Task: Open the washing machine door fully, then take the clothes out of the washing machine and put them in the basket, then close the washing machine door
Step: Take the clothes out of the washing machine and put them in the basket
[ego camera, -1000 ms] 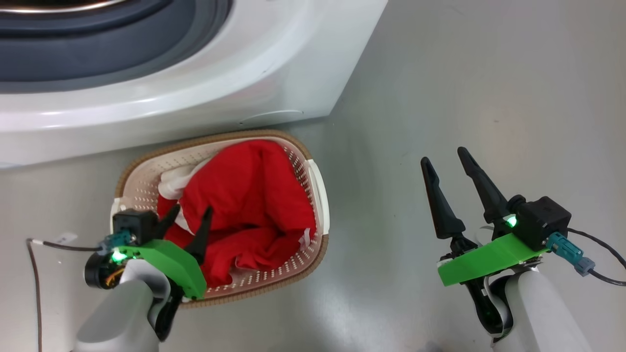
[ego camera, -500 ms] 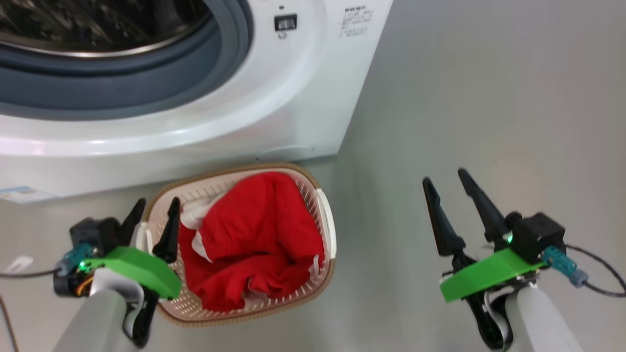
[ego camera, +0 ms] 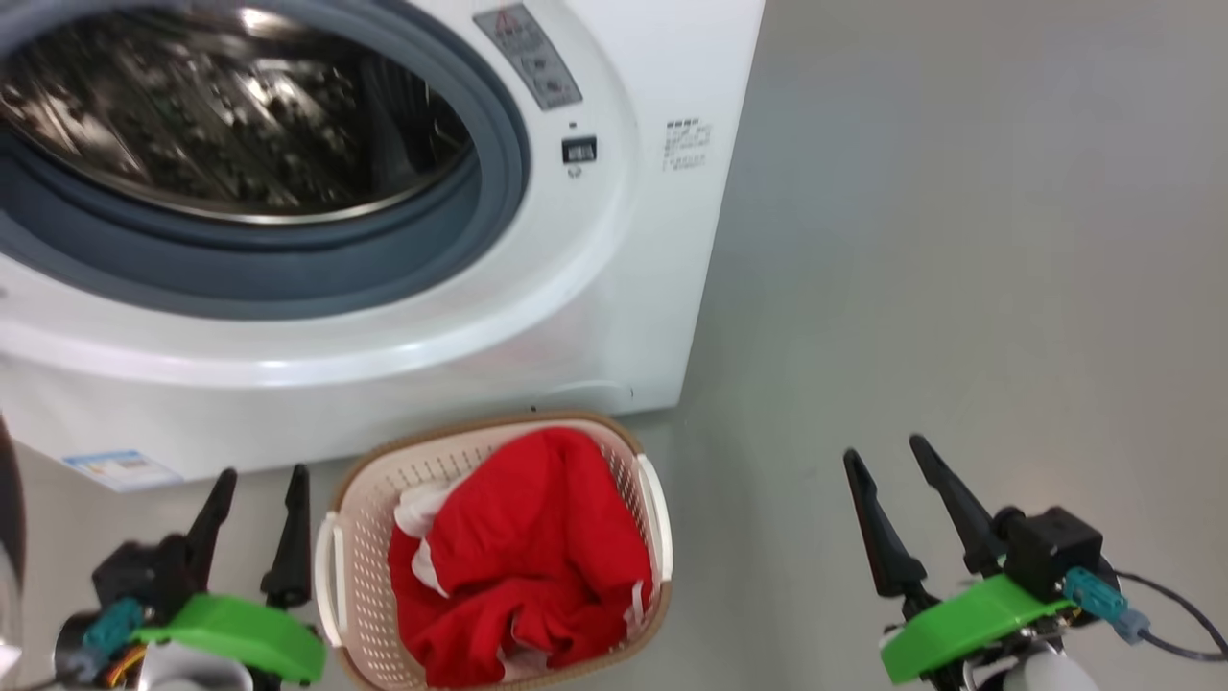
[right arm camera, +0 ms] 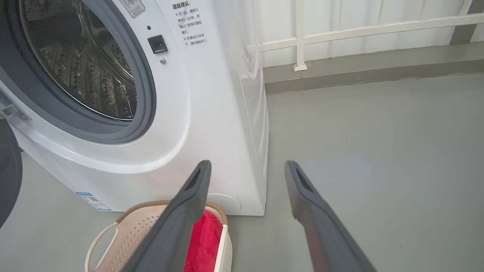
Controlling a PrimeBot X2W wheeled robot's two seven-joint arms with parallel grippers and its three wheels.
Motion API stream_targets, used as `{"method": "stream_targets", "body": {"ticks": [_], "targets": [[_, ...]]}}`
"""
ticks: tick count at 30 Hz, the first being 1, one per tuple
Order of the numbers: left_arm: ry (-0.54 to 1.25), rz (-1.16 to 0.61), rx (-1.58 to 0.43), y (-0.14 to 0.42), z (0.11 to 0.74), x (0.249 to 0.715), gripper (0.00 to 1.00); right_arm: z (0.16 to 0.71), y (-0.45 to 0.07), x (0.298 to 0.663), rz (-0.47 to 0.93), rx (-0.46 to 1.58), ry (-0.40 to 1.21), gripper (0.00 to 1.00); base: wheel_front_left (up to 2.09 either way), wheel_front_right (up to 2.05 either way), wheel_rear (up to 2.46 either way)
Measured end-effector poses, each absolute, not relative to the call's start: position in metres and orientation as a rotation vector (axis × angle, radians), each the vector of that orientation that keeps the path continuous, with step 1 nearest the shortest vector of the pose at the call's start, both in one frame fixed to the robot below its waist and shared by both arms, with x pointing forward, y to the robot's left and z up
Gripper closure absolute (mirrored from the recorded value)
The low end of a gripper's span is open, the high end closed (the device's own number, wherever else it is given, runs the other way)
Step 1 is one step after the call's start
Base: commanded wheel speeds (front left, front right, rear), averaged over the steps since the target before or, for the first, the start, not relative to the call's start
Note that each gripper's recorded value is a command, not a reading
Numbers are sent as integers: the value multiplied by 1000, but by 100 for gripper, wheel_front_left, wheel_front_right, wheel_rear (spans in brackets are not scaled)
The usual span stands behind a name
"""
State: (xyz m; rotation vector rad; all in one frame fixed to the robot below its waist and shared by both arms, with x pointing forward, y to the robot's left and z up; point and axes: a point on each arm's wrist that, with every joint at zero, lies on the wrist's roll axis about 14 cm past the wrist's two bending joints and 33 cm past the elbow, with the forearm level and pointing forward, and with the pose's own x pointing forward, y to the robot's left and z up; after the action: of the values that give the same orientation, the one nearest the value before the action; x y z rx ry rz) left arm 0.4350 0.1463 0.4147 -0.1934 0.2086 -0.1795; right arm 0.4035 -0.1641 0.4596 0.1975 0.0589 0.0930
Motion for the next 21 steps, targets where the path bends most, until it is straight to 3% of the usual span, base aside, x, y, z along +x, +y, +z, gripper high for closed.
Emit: {"method": "stream_targets", "body": {"ticks": [21], "targets": [[43,-55,-155,189,467,361,0,478,-179,354,77,175,16,0,0,0,0]]}}
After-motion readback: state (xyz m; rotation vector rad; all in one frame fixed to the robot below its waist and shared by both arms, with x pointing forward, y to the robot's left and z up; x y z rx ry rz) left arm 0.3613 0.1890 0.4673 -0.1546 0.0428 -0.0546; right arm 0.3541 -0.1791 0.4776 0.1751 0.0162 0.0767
